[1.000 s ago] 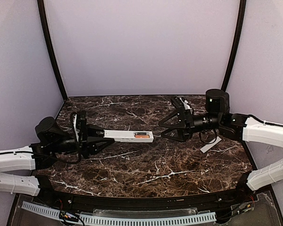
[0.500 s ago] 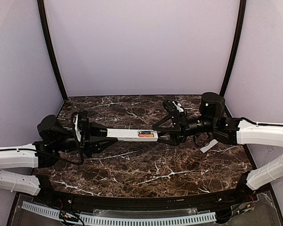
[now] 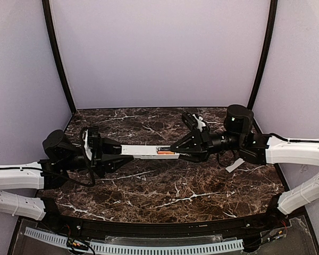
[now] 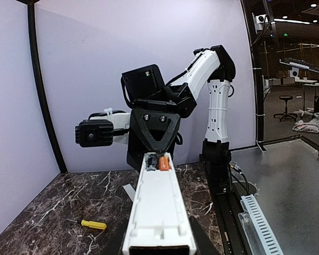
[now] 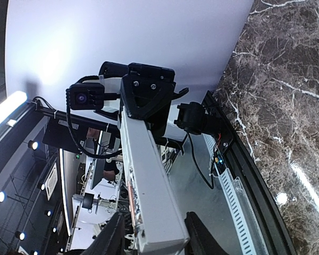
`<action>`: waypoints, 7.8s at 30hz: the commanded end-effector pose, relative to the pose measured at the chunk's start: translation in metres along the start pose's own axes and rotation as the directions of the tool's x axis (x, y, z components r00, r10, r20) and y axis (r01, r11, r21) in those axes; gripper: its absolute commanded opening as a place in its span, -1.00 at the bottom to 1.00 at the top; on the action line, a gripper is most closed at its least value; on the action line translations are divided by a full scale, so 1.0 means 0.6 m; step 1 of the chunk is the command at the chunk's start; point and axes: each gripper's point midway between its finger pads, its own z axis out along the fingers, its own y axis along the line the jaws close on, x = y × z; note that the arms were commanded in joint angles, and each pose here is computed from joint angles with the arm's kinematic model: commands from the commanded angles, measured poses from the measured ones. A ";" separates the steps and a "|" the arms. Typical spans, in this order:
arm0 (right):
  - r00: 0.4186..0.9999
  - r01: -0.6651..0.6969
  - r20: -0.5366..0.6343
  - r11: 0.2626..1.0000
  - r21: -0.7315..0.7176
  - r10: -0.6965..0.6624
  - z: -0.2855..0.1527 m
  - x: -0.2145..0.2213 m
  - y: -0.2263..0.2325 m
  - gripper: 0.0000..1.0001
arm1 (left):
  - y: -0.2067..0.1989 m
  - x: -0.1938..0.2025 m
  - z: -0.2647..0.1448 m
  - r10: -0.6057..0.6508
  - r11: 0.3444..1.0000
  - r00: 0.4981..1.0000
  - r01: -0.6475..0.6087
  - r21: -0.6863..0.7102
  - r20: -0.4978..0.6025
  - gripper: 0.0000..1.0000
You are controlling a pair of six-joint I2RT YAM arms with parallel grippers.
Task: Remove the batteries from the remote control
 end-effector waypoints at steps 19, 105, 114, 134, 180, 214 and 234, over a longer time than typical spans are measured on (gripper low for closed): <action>0.998 0.067 -0.007 0.997 -0.026 -0.067 0.004 0.006 0.015 -0.97 | 0.019 -0.011 -0.008 -0.052 0.995 0.998 0.050 -0.086 -0.020 0.88; 0.920 -0.048 0.289 0.658 0.752 -0.264 -0.195 -0.080 -0.135 0.50 | 0.087 0.068 -0.024 -0.734 0.629 0.667 0.597 -0.498 -0.128 -0.98; 0.920 -0.172 0.298 0.422 0.890 -0.255 -0.251 -0.074 -0.221 0.46 | 0.127 0.116 -0.029 -0.696 0.663 0.668 0.455 -0.595 -0.264 -0.99; 0.953 -0.180 0.205 0.130 0.975 -0.222 -0.275 -0.131 -0.356 0.40 | 0.201 0.174 0.056 -0.763 0.645 0.541 0.592 -0.484 -0.354 -0.99; 0.963 -0.162 0.237 0.421 0.892 -0.132 -0.243 -0.081 -0.367 0.37 | 0.135 0.443 -0.042 -0.983 0.163 0.026 0.567 -0.807 -0.180 0.53; 0.994 -0.079 0.076 -0.036 0.996 -0.084 -0.300 -0.173 -0.527 0.05 | 0.097 0.311 -0.260 -0.938 0.267 0.276 0.181 -0.947 -0.212 0.66; 0.995 -0.026 0.029 0.032 0.999 -0.099 -0.290 -0.167 -0.542 -1.00 | 0.112 0.291 -0.254 -0.920 0.282 0.330 0.183 -0.942 -0.211 0.58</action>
